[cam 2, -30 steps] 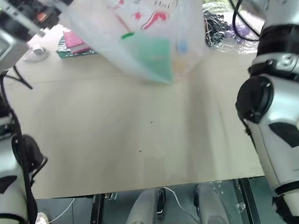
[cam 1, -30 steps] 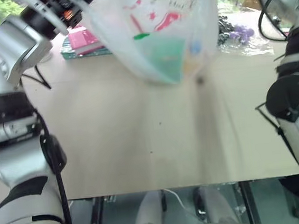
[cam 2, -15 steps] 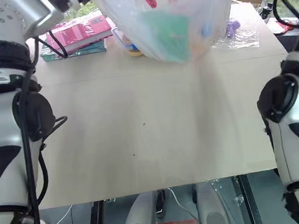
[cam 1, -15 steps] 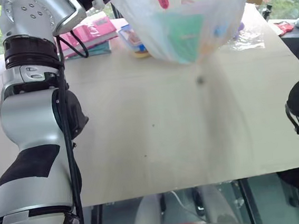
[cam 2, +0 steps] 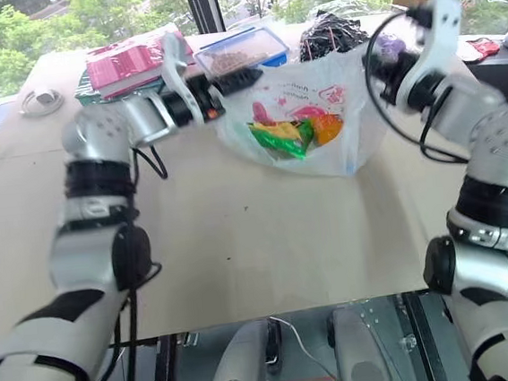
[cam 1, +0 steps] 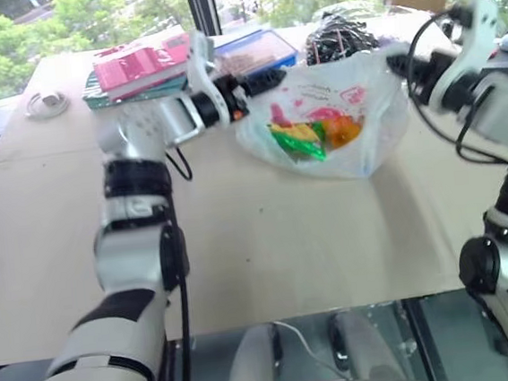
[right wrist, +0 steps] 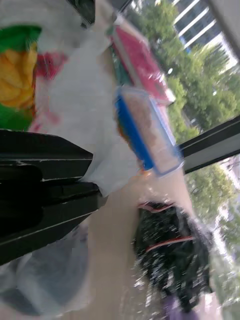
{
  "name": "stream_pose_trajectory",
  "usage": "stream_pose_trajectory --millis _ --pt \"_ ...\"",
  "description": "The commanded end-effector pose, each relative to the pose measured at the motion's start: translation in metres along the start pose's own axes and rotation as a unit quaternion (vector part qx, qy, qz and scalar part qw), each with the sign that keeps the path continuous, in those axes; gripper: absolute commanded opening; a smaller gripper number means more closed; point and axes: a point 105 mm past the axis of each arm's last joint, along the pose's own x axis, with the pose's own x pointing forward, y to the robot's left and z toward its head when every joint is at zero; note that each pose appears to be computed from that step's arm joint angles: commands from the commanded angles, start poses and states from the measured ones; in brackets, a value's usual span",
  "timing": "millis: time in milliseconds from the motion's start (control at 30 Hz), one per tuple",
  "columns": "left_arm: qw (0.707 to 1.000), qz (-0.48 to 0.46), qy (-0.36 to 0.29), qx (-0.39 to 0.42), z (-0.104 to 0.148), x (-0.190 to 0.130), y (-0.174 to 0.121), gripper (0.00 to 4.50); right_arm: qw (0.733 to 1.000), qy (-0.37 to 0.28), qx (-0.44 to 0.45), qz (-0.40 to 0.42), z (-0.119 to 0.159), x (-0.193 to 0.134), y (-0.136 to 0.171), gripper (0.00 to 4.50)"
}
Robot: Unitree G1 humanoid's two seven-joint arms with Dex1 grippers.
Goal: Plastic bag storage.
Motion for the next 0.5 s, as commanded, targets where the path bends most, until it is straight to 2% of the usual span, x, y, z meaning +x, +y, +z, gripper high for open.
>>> stream_pose_trajectory --millis 33,67,133,200,267,300,367,467,500 --pt "0.995 0.012 -0.034 0.097 0.0 -0.006 -0.005 4.47 0.997 0.019 -0.076 -0.018 -0.02 0.0 -0.012 0.0" --pt "0.991 0.012 -0.034 0.132 -0.005 -0.011 -0.004 4.47 0.994 0.032 -0.104 -0.023 -0.029 -0.003 -0.017 0.0" --pt "0.987 0.003 -0.012 0.161 -0.017 -0.022 -0.004 4.5 0.983 0.056 -0.172 -0.024 -0.04 -0.011 -0.023 0.59" --pt "0.98 0.004 -0.002 0.198 -0.024 -0.036 -0.003 4.5 0.979 0.059 -0.195 -0.013 -0.043 -0.021 -0.023 1.22" --pt "0.968 0.004 -0.008 0.249 -0.029 -0.057 -0.004 4.5 0.971 0.05 -0.234 0.004 -0.037 -0.039 -0.021 2.38" --pt "0.964 0.005 -0.011 0.267 -0.03 -0.066 -0.005 4.5 0.964 0.047 -0.26 0.014 -0.035 -0.048 -0.018 2.82" --pt "0.954 0.007 -0.028 0.297 -0.032 -0.085 -0.006 4.5 0.954 0.021 -0.291 0.066 -0.027 -0.068 0.003 3.83" --pt "0.938 0.013 -0.014 0.345 -0.043 -0.113 0.0 4.5 0.939 0.004 -0.32 0.127 -0.024 -0.102 0.031 4.42" --pt "0.933 0.019 -0.012 0.359 -0.044 -0.118 0.002 4.5 0.936 0.011 -0.326 0.129 -0.027 -0.107 0.032 4.42"
